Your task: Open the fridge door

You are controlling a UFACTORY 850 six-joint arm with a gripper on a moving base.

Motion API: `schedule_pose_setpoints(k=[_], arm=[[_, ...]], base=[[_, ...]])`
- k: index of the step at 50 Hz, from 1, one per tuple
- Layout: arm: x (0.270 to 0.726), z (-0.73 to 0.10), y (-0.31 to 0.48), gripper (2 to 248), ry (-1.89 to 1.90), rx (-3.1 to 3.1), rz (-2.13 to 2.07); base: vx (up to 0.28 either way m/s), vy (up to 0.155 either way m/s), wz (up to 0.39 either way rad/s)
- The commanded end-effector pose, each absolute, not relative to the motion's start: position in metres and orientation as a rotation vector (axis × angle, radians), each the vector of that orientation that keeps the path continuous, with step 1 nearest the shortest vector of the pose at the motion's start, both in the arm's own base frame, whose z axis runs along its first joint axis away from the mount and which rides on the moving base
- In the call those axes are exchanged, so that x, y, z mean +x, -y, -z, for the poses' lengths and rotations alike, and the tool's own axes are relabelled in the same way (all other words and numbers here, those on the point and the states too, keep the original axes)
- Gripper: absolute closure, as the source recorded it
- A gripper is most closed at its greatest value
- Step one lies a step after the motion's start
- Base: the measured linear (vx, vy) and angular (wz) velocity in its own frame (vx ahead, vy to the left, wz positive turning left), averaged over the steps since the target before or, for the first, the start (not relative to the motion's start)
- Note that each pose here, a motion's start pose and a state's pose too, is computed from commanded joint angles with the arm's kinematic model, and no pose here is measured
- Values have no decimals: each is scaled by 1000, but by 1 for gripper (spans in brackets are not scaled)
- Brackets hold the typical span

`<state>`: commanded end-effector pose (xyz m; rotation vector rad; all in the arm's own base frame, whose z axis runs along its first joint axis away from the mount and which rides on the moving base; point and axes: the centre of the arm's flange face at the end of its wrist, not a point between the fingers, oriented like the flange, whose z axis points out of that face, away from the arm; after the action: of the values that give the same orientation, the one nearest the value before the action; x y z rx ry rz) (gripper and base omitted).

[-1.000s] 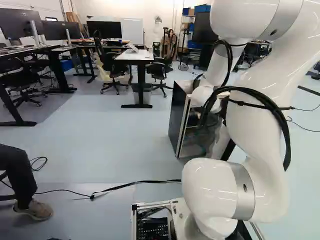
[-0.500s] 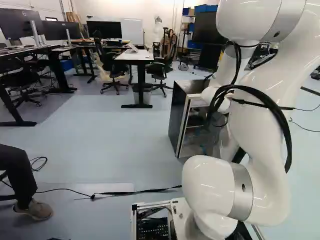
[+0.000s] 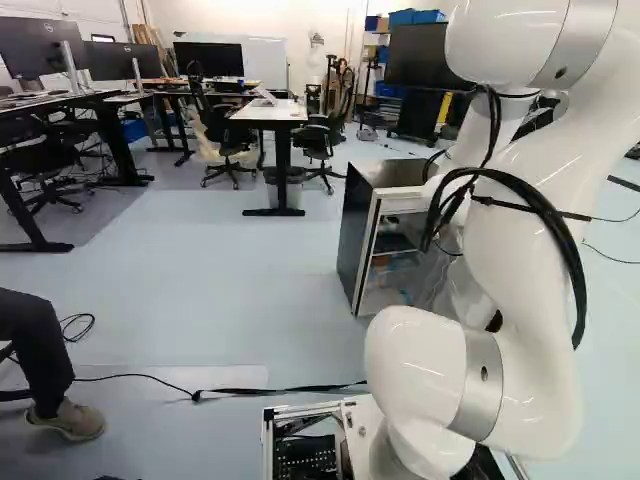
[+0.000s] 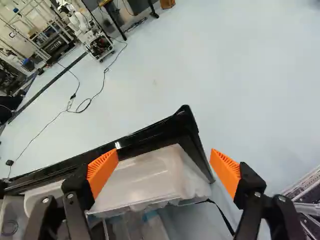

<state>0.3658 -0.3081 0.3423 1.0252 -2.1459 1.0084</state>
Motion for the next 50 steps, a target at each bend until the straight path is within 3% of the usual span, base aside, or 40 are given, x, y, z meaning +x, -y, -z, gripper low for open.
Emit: schedule_pose_setpoints(k=[50], arm=[[330, -339, 408, 3, 2200, 890, -981]], base=[[0, 0, 0]])
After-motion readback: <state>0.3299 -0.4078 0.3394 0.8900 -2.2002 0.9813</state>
